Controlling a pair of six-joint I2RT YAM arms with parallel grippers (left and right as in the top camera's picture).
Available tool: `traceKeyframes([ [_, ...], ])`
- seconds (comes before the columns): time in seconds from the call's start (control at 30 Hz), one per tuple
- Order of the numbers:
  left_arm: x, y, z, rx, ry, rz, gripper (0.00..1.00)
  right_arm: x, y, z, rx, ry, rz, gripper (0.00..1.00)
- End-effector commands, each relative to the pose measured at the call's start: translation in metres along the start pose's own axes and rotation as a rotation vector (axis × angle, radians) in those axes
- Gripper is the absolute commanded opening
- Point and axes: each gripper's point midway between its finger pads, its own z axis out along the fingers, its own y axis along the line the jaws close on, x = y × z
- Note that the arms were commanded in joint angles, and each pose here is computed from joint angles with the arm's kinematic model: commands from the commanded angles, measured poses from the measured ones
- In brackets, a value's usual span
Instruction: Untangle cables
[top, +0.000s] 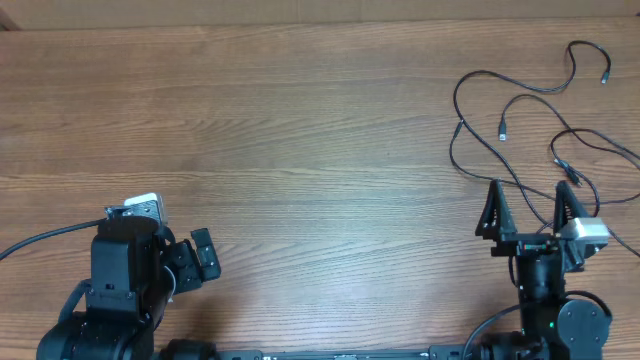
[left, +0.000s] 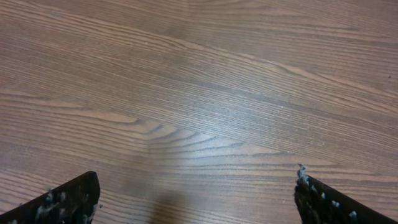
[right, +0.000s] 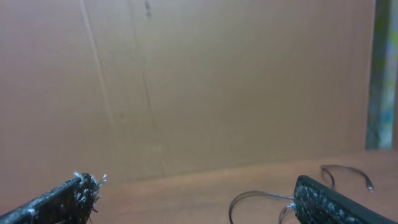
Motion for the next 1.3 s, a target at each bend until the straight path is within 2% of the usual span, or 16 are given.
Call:
traceKeyframes([
  [0.0, -0.001, 0.001, 0.000, -0.006, -0.007, -0.017, 1.00, 0.006, -0.001, -0.005, -0.011, -0.059, -0.004, 1.00],
  [0.33, -0.001, 0.001, 0.000, -0.006, -0.007, -0.017, 1.00, 0.029, -0.005, -0.004, -0.028, -0.167, -0.002, 1.00],
  [0.57, -0.001, 0.001, 0.000, -0.006, -0.007, -0.017, 1.00, 0.051, -0.007, -0.001, -0.020, -0.078, -0.031, 1.00],
  [0.83, -0.001, 0.001, 0.000, -0.006, -0.007, -0.017, 1.00, 0.124, -0.013, -0.006, -0.015, 0.223, -0.030, 1.00],
  [1.27, -0.001, 0.001, 0.000, -0.006, -0.007, -0.017, 1.00, 0.123, -0.013, -0.006, -0.015, 0.219, -0.015, 1.00],
])
